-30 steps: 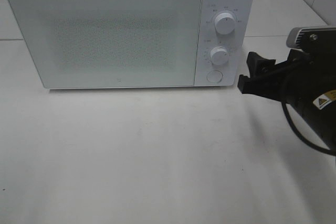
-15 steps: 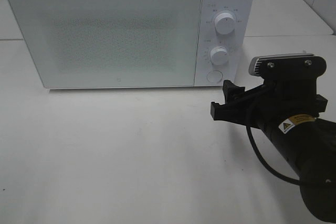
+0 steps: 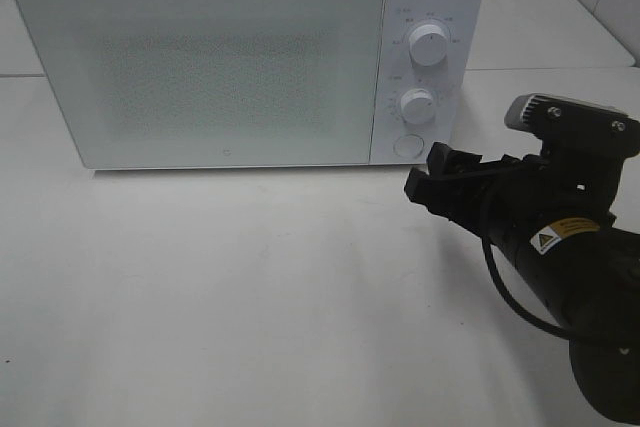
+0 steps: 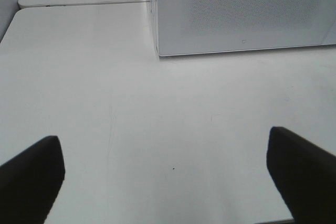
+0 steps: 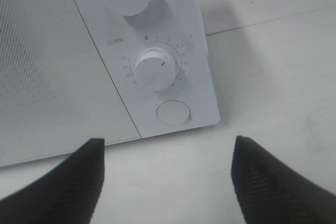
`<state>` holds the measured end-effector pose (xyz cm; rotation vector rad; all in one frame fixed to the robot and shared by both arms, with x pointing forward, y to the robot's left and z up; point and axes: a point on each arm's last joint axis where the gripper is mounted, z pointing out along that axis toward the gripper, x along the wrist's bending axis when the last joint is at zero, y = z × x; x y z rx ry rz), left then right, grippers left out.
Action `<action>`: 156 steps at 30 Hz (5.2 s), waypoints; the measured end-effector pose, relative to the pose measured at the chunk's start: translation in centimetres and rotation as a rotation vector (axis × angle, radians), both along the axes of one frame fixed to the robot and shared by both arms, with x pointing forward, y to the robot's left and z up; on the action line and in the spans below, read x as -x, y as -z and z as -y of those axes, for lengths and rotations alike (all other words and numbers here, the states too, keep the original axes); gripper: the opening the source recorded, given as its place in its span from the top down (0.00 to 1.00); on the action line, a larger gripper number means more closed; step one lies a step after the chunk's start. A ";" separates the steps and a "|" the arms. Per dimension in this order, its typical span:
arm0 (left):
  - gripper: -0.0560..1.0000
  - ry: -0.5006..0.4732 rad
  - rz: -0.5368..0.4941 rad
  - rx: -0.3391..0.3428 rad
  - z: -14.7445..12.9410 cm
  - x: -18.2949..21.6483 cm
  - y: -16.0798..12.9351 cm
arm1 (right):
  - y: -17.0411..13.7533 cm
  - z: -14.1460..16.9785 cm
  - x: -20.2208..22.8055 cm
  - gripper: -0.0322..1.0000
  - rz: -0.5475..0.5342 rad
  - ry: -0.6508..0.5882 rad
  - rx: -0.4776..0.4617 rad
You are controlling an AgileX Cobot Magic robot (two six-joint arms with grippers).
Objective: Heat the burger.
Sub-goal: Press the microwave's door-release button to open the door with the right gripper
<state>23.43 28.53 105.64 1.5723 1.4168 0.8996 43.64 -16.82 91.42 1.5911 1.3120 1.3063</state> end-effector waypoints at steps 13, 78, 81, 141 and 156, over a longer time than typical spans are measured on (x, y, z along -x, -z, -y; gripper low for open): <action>0.01 0.000 0.000 0.000 0.0 0.0 0.0 | 0.0 0.0 0.0 0.57 -0.077 0.238 -0.863; 0.01 0.000 0.000 0.000 0.0 0.0 0.0 | 4.3 -2.4 -9.9 0.96 -0.287 0.438 -1.219; 0.01 0.000 0.000 0.000 0.0 0.0 0.0 | 4.3 -2.3 -10.5 0.96 -0.279 0.441 -1.226; 0.01 0.000 0.000 0.000 0.0 0.0 0.0 | 6.4 -2.3 -14.5 0.96 -0.246 0.510 -1.232; 0.01 0.000 0.000 0.000 0.0 0.0 0.0 | 6.9 -2.9 -15.4 0.96 -0.214 0.519 -1.212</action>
